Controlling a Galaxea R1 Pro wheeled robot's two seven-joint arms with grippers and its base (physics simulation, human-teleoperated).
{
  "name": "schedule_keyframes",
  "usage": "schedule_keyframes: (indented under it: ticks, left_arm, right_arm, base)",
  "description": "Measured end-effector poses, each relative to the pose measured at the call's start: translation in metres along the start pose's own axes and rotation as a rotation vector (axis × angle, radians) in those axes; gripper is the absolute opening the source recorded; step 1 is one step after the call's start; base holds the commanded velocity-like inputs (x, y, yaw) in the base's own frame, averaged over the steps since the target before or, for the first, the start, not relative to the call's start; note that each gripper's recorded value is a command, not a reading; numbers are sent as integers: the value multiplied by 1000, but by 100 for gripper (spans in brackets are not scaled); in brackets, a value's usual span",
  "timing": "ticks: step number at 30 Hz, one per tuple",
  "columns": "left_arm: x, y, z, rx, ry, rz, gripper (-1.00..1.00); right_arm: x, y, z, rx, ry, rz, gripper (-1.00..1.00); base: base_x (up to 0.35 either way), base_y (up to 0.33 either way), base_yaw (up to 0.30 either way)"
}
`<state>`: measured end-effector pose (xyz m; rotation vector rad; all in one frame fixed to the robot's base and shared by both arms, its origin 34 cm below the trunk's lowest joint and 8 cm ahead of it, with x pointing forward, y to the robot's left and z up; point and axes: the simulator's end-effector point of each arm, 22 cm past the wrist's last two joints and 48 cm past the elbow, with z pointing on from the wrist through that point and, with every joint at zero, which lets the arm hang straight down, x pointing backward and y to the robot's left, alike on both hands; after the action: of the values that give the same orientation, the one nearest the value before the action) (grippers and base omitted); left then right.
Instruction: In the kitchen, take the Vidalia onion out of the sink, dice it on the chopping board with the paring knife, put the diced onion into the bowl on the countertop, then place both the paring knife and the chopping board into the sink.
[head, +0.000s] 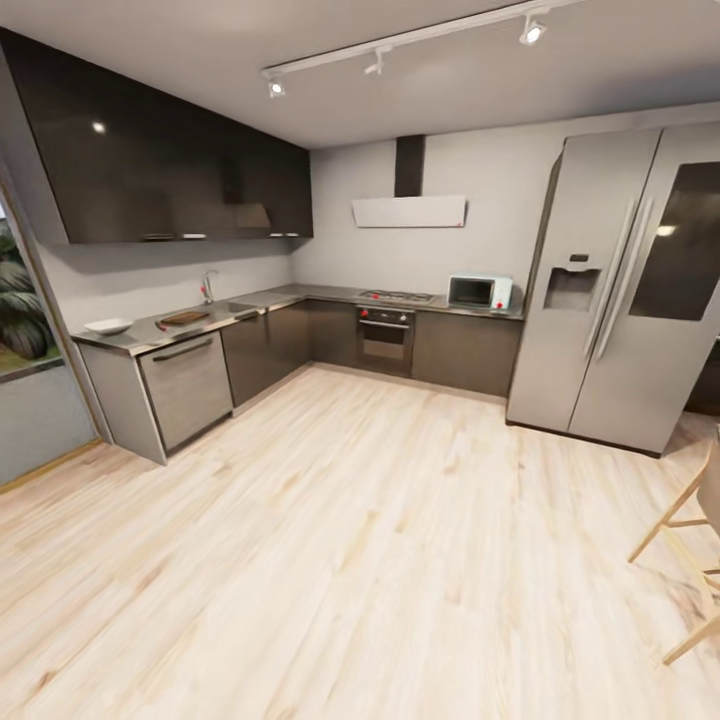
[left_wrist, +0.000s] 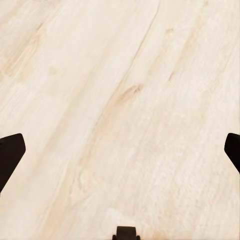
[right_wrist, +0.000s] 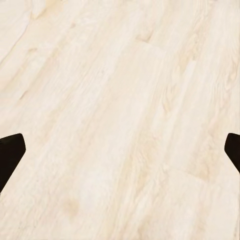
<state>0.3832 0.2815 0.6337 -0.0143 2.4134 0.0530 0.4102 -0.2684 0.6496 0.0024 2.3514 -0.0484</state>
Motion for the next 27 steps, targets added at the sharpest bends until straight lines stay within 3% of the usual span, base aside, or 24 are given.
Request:
schedule_keyframes:
  ticks: [7,27]
  left_arm:
    - [0,0,0,0,0,0,100]
    - [0,0,0,0,0,0,100]
  right_arm:
    - [0,0,0,0,1,0,100]
    - [0,0,0,0,0,0,100]
  base:
    - [334,0,44]
    - [336,-15,161]
